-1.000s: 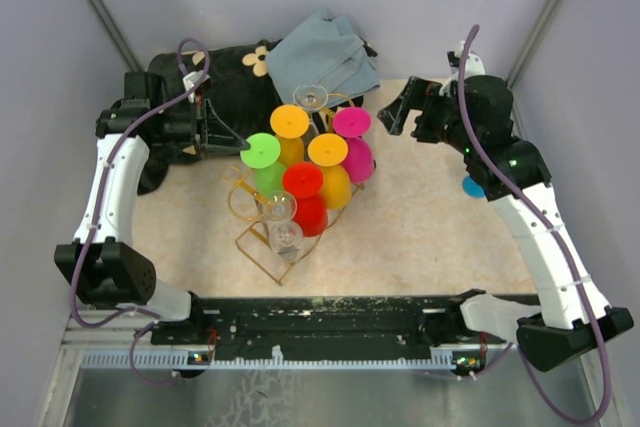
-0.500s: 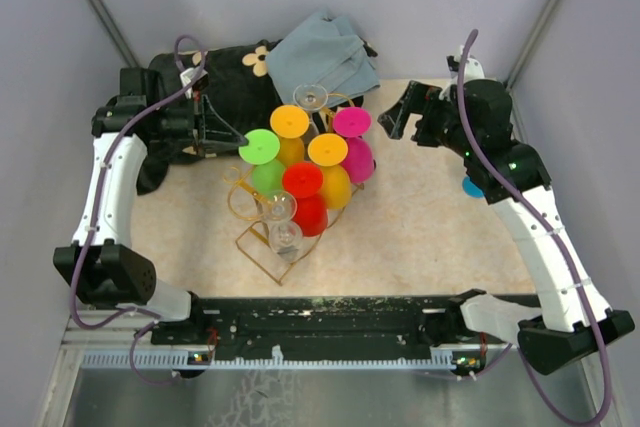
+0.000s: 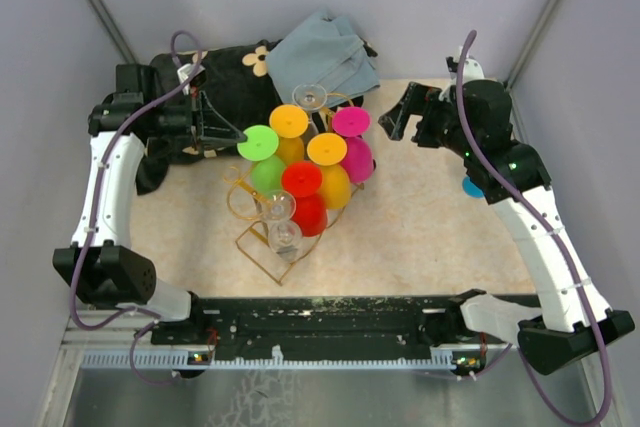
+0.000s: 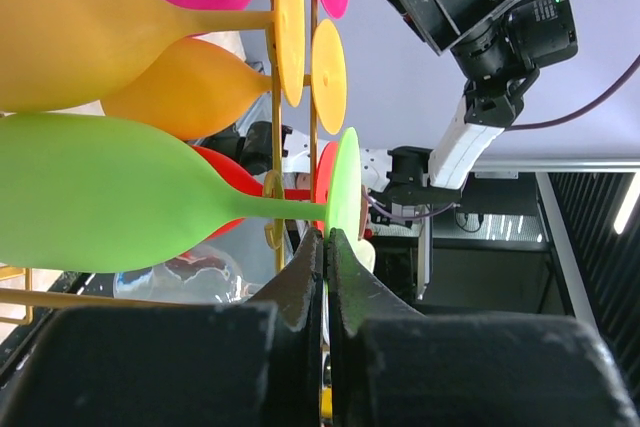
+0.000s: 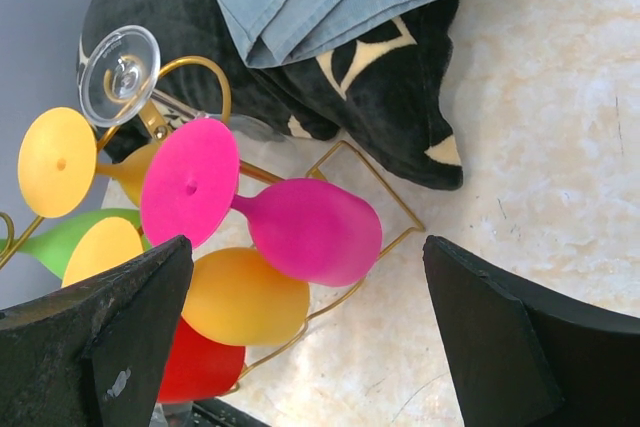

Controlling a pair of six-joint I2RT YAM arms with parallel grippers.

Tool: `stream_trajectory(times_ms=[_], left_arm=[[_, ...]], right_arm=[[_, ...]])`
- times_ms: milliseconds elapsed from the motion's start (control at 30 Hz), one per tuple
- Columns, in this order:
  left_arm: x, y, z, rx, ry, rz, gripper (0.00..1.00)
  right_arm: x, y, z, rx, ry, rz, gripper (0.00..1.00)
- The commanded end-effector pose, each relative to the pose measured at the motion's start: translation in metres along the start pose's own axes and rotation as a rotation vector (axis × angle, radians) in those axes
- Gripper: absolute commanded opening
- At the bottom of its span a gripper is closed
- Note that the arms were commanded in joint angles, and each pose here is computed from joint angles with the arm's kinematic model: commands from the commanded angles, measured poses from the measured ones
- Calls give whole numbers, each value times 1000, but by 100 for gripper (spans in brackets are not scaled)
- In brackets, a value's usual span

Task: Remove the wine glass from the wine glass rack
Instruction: Pick up the wine glass from the wine rack.

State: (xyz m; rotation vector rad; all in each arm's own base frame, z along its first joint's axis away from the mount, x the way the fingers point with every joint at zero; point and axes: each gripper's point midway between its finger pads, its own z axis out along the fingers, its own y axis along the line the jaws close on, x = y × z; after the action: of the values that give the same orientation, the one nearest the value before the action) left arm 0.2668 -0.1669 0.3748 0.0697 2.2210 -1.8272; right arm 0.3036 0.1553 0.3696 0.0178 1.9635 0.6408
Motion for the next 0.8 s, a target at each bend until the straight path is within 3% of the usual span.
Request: stream_trajectory(times_ms=[0, 767], left_arm=[[-5, -9, -5, 5, -18, 24, 0], [-28, 4, -21, -33, -73, 26, 0]], right_arm=[[-23, 12, -15, -31, -79, -25, 98], [-18, 9, -14, -26, -77, -24, 98]])
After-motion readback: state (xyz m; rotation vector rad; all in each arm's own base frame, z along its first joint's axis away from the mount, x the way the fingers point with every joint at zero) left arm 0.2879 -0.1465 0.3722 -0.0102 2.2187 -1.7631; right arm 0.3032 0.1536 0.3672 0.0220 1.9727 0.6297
